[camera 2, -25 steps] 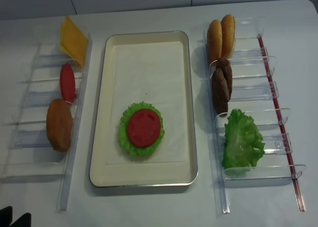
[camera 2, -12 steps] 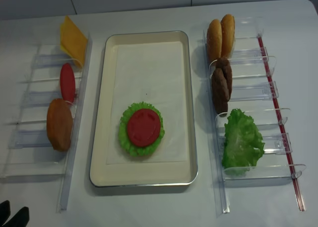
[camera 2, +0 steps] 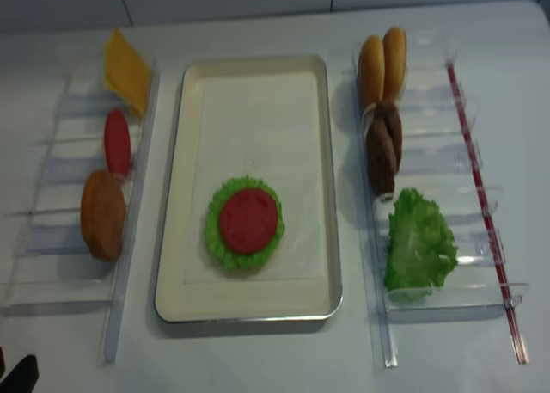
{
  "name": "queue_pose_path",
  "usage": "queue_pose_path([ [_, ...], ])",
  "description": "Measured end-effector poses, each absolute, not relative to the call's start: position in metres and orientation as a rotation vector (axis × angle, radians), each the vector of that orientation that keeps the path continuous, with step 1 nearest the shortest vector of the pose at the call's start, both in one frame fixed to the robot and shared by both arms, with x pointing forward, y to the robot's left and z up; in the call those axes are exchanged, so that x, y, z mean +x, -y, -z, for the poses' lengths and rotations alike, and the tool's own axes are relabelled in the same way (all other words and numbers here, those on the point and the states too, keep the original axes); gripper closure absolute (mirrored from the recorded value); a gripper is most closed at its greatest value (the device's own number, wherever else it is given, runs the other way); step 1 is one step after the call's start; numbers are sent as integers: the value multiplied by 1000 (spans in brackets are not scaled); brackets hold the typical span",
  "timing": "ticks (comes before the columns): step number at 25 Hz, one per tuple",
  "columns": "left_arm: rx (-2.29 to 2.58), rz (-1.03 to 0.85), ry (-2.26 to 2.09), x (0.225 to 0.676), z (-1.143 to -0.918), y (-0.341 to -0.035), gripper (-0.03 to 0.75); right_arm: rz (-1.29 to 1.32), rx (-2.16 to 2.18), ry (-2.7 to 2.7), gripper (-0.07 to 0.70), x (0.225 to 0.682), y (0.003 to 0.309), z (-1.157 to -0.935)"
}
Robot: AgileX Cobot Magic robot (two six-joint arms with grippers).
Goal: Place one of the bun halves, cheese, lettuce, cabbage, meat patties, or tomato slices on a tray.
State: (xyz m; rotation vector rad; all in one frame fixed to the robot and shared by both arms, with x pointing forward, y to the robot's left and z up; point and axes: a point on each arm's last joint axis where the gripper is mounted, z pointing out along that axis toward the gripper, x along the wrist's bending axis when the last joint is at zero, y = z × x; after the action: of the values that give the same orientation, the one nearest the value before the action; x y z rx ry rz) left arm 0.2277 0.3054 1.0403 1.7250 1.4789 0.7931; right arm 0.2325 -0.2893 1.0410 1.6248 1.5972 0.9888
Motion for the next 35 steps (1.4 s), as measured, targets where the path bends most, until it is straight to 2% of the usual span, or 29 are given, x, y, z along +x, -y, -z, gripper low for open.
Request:
queue_pose_path([
  [35, 1652, -905, -1612, 227, -1040, -307, 432, -989, 1625, -1597, 171, 232, 289, -1041],
])
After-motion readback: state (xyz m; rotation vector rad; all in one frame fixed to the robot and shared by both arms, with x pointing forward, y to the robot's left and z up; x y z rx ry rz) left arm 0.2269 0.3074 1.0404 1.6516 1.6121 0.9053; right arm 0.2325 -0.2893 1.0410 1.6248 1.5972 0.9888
